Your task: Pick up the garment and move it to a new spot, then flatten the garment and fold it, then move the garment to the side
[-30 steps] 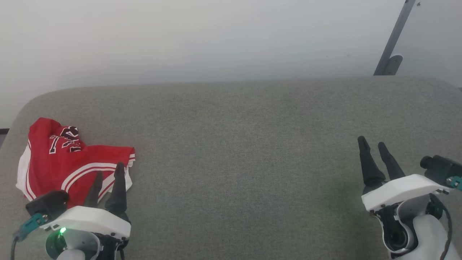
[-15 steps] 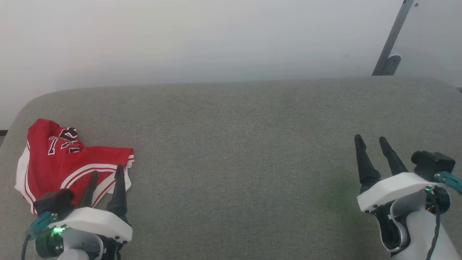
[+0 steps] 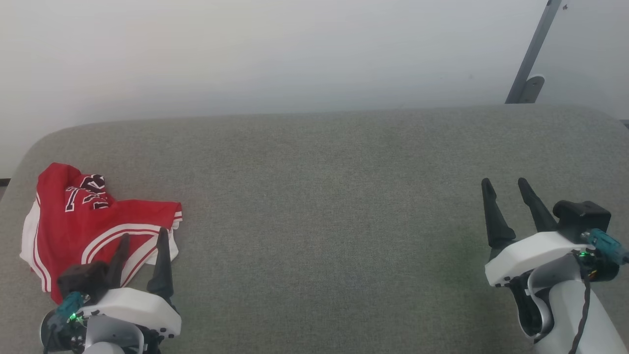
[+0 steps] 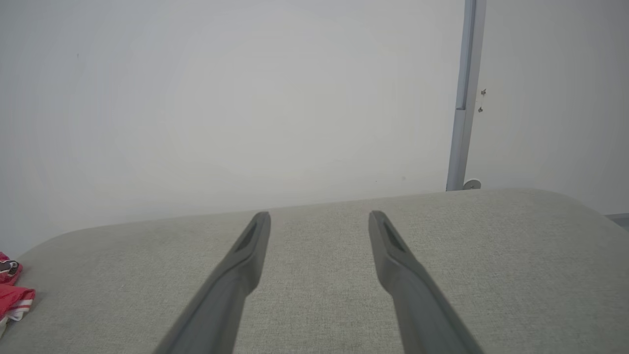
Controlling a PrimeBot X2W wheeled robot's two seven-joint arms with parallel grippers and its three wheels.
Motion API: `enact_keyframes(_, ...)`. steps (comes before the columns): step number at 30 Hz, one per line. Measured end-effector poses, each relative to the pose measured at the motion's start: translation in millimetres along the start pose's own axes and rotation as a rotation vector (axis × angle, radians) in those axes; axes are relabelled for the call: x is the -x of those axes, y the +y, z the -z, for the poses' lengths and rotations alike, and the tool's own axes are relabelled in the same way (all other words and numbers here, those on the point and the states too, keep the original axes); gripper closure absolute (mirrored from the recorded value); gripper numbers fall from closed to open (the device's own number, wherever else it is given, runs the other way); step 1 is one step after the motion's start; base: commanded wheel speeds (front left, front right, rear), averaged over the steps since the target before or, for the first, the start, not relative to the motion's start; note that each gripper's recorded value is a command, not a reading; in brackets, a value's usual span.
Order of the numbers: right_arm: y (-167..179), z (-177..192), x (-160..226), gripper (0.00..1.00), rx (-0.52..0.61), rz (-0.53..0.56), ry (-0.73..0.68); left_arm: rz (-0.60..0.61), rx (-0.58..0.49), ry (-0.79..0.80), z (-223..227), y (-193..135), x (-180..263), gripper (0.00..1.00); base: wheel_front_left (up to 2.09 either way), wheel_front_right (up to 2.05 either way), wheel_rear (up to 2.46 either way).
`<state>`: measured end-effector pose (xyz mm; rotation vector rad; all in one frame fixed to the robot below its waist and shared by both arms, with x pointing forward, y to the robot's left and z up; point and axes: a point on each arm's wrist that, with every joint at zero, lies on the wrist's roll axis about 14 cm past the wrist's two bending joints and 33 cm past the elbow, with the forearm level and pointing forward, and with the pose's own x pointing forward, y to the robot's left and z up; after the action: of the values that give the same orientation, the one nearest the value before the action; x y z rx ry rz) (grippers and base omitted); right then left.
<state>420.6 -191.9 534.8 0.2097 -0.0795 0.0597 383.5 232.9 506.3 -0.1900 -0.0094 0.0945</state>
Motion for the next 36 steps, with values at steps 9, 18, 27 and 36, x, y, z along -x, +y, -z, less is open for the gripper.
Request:
enact_keyframes(9,-1,-5,-1,0.00,0.060,-0.003,-0.020,0.005,-0.060,-0.003,3,1,1,0.00,0.00,0.00,0.00)
enact_keyframes(18,-2,-6,0,0.00,0.113,-0.006,-0.030,0.011,-0.111,-0.001,7,3,2,0.00,0.00,0.00,0.00)
enact_keyframes(27,-3,-9,1,0.00,0.175,-0.008,-0.045,0.021,-0.170,-0.002,10,5,2,0.00,0.00,0.00,0.00)
enact_keyframes(36,-5,-14,0,0.00,0.221,-0.005,-0.065,0.032,-0.218,-0.005,11,6,1,0.00,0.00,0.00,0.00)
